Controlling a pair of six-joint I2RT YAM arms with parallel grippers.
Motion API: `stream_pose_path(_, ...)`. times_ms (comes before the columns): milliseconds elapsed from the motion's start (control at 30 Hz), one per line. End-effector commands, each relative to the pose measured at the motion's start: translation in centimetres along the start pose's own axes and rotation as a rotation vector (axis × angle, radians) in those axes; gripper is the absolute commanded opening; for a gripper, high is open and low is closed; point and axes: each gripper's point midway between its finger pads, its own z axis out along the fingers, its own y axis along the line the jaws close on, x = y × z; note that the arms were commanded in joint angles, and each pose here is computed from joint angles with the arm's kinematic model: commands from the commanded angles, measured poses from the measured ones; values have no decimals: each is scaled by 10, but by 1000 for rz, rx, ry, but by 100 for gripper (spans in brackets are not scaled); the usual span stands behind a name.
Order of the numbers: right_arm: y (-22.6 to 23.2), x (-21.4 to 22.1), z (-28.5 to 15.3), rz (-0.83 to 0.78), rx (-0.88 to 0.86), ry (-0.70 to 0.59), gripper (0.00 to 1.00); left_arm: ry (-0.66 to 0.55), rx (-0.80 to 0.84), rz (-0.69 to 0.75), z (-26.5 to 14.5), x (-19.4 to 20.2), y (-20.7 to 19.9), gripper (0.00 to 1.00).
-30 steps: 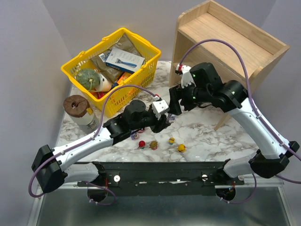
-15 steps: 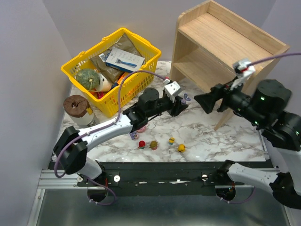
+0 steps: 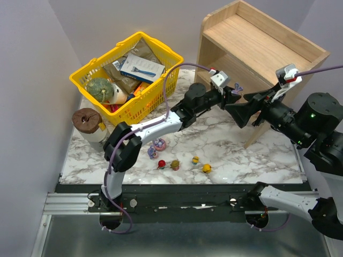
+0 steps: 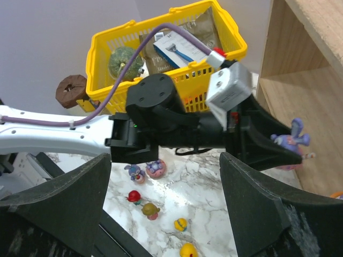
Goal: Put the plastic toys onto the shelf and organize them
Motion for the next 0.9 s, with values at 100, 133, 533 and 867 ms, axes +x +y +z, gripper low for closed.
stream_pose_path(100,-4,5,-2,-38,12,12,89,-73,-22,31,36,-15,12,0)
stream_pose_path(133,-6,6,-2,-44,19,13,89,-73,-32,35,38,-13,15,0)
stream_pose_path(533,-19,21,1,-54,87,63,89,-44,-101,136,56,21,37,3)
stream_pose_path(867,-27,33,7,-56,134,115,89,-11,-69,170,58,49,35,19)
